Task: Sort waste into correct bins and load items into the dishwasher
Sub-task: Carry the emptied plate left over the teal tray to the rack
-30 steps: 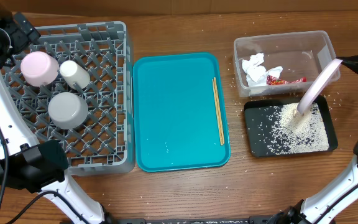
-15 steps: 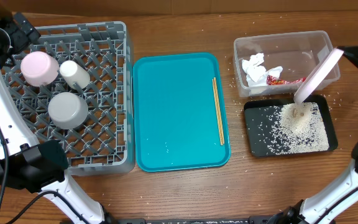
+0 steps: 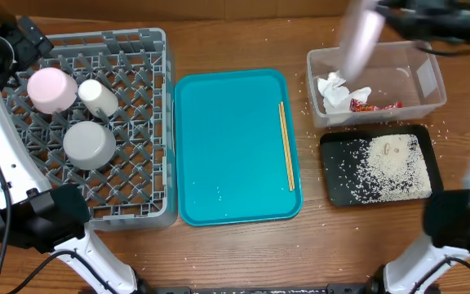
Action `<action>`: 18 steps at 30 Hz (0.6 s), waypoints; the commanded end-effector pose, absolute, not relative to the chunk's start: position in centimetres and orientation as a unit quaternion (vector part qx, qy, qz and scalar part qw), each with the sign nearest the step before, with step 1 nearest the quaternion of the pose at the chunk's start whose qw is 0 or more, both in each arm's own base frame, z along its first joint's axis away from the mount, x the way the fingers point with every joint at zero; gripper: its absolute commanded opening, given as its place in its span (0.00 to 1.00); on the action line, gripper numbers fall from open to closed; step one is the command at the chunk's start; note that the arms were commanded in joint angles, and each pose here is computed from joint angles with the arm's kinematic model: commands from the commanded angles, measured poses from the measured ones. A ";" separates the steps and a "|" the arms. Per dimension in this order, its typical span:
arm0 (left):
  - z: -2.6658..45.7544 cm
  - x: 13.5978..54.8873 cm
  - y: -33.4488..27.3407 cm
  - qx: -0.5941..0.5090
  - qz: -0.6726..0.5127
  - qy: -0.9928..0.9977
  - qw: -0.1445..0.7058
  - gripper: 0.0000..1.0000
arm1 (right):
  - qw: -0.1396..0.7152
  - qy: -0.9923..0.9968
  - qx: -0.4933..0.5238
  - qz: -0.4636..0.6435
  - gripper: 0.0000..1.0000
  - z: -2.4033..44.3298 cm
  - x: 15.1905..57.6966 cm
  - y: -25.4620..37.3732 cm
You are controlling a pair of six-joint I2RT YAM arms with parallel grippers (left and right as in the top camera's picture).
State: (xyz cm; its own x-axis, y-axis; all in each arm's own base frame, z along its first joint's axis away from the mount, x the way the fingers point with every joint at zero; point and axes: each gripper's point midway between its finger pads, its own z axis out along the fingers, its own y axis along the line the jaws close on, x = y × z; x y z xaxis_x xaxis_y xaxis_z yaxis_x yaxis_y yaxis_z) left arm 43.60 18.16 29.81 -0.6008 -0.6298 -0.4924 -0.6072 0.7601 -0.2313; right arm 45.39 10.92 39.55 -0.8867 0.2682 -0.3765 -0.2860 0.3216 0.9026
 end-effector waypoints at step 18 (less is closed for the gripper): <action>29.8 43.9 17.5 -0.343 -0.026 0.895 0.282 1.00 | 0.174 0.711 -0.142 0.666 0.04 35.1 45.5 41.3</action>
